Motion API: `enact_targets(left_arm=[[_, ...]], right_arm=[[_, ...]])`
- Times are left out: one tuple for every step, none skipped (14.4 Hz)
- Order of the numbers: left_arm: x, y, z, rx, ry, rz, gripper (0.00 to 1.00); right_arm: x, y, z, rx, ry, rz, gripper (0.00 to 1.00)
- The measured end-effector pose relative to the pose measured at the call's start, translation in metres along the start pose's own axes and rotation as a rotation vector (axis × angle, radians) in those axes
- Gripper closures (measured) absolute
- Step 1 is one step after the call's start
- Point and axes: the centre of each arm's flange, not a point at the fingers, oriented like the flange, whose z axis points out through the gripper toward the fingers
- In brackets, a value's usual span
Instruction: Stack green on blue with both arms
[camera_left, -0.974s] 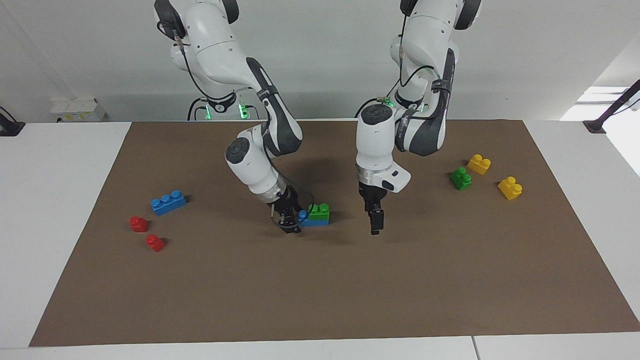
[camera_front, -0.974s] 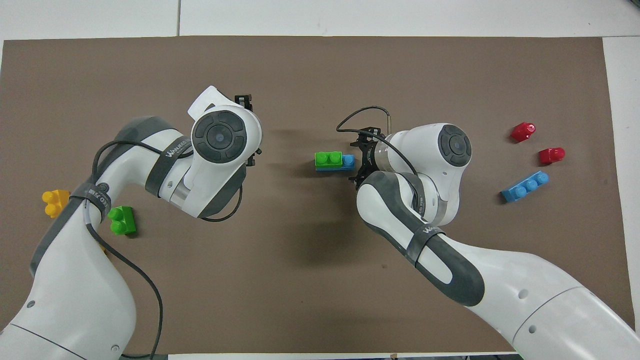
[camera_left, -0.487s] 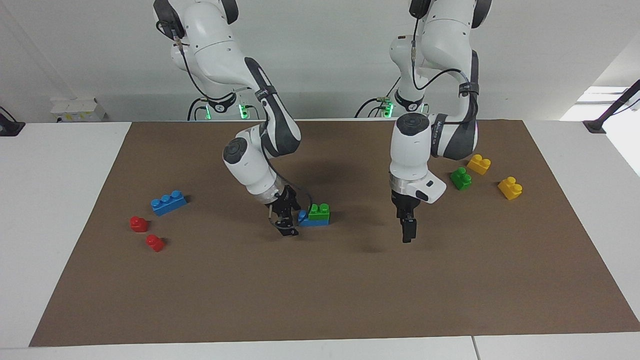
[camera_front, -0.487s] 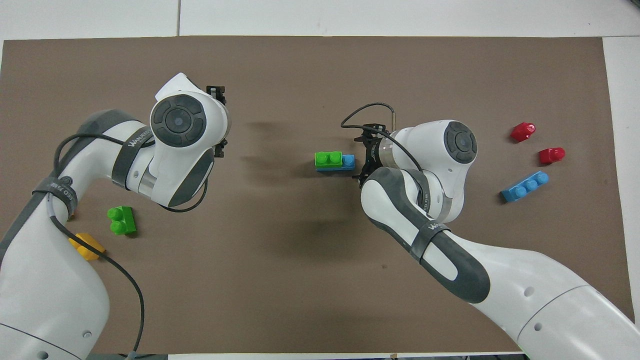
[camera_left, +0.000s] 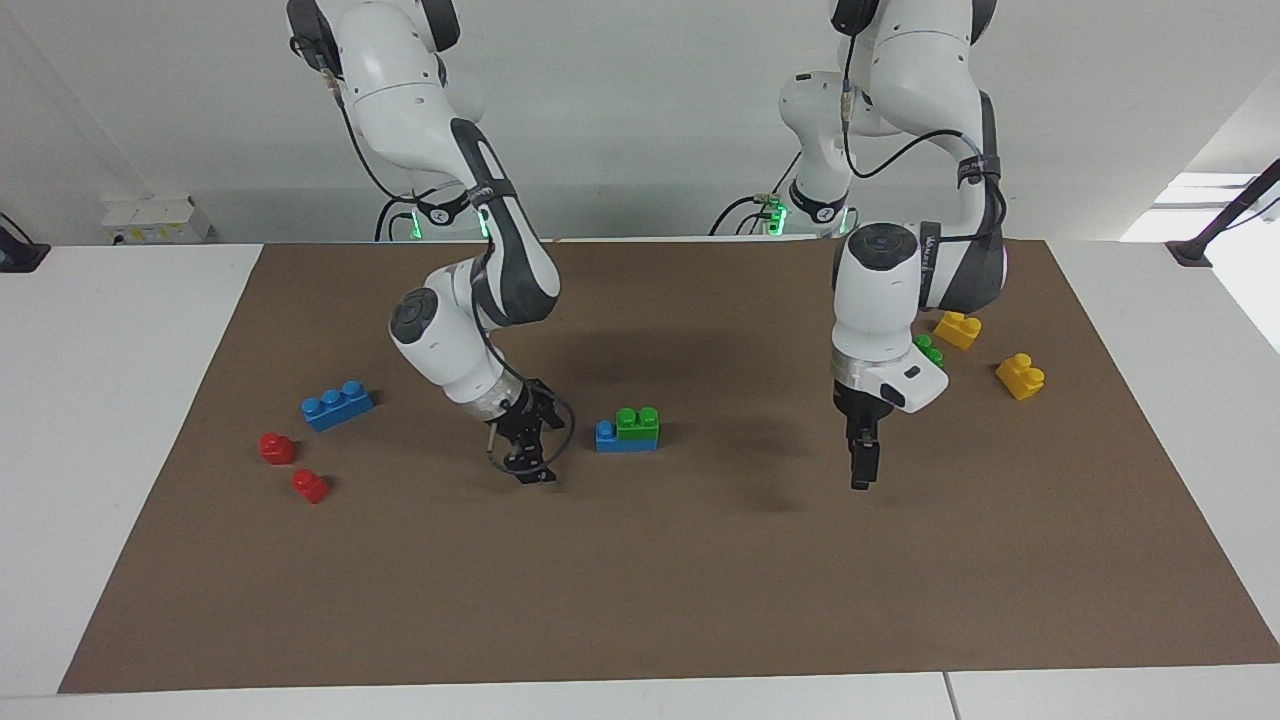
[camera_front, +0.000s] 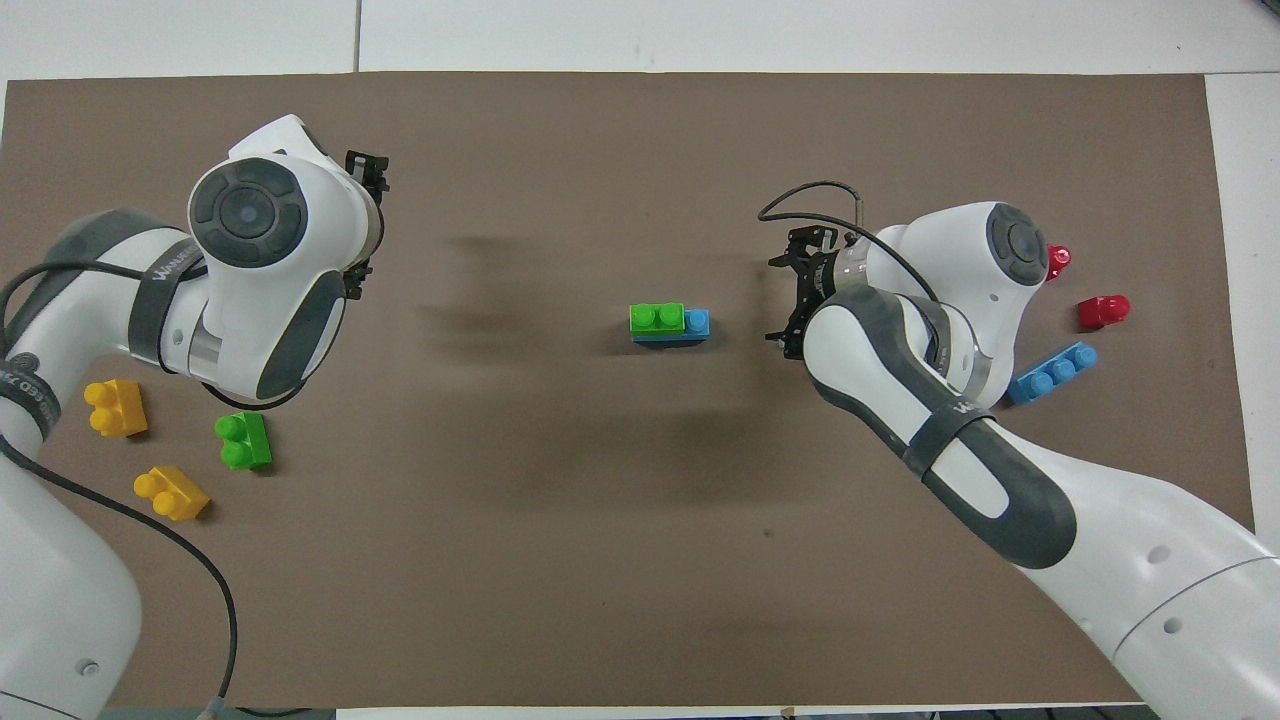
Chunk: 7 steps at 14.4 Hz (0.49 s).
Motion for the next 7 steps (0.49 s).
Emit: enact_targets(left_arm=[[0.01,-0.002,-0.003,0.006,0.007,0.03,0.0],[0.021,-0.003,-0.007,0.012,0.013,0.062,0.0],[0.031,-0.005,-0.011,0.02,0.02,0.096,0.0],[0.041,-0.008,-0.015,0.032,0.026,0.142,0.0],[0.051,-0.01,-0.02,0.043,0.031,0.192,0.0],[0.062,-0.013,-0.025,0.054,0.036,0.241,0.0],[0.076,-0.017,-0.031,0.066,0.042,0.289,0.0]], right_arm=[[0.013,-0.004,-0.009,-0.009,-0.002,-0.042,0.03],[0.024,-0.008,-0.018,-0.011,0.001,-0.102,0.03],[0.033,-0.011,-0.029,-0.013,0.011,-0.166,0.03],[0.042,-0.014,-0.041,-0.018,0.031,-0.241,0.0],[0.049,-0.016,-0.054,-0.026,0.057,-0.321,0.0],[0.054,-0.018,-0.069,-0.037,0.087,-0.411,0.0],[0.057,-0.02,-0.086,-0.052,0.118,-0.509,0.0]])
